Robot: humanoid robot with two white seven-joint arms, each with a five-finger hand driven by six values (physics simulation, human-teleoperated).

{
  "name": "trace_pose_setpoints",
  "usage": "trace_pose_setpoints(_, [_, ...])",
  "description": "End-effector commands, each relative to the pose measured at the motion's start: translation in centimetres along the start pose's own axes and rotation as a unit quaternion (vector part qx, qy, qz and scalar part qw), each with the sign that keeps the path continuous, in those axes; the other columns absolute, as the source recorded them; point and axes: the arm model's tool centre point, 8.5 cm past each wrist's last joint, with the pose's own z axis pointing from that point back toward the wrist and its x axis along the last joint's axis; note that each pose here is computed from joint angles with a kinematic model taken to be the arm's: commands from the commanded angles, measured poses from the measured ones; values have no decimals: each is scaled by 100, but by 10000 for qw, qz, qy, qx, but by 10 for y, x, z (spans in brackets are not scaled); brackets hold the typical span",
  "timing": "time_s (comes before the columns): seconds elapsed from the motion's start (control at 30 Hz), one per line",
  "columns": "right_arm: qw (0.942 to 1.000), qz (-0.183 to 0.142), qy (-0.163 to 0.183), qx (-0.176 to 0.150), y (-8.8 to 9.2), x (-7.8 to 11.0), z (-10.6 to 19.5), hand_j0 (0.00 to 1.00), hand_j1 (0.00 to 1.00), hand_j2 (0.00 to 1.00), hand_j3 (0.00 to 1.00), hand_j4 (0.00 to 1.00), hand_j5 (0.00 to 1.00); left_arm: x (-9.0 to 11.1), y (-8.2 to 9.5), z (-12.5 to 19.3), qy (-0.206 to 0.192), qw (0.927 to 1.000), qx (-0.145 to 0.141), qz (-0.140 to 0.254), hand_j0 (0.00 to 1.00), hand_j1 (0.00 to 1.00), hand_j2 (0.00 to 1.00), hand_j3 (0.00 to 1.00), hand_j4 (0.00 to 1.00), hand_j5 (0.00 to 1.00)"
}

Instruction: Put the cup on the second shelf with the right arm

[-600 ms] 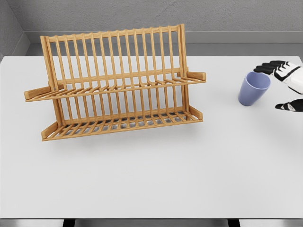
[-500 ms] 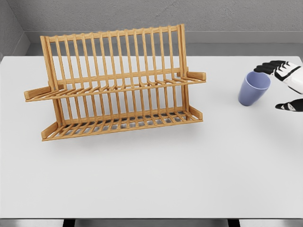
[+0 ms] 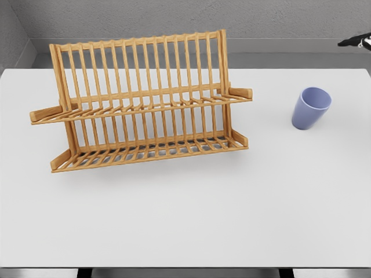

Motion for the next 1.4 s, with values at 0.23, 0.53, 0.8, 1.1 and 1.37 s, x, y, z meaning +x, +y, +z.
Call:
trace_pose_setpoints(0.23, [9986,-139,-264,443,24,10,-39,100,100,100,100,100,100,0,0,0,0,10000,-2,1,100,100,100,100,100,100])
trace_pose_setpoints(0.53, [9943,-364,-256,970,53,6,-73,100,100,100,100,100,100,0,0,0,0,10000,-2,1,100,100,100,100,100,100])
trace_pose_setpoints(0.8, [9935,-473,-204,1017,59,2,-80,100,100,100,100,100,100,0,0,0,0,10000,-2,1,100,100,100,100,100,100])
trace_pose_setpoints(1.1, [9932,-570,-181,999,60,0,-88,93,93,93,93,93,93,0,0,0,0,10000,-2,1,100,100,100,100,100,100])
trace_pose_setpoints(1.37, [9918,-642,-59,1101,67,-7,-86,99,99,99,99,99,99,0,0,0,0,10000,-2,1,100,100,100,100,100,100])
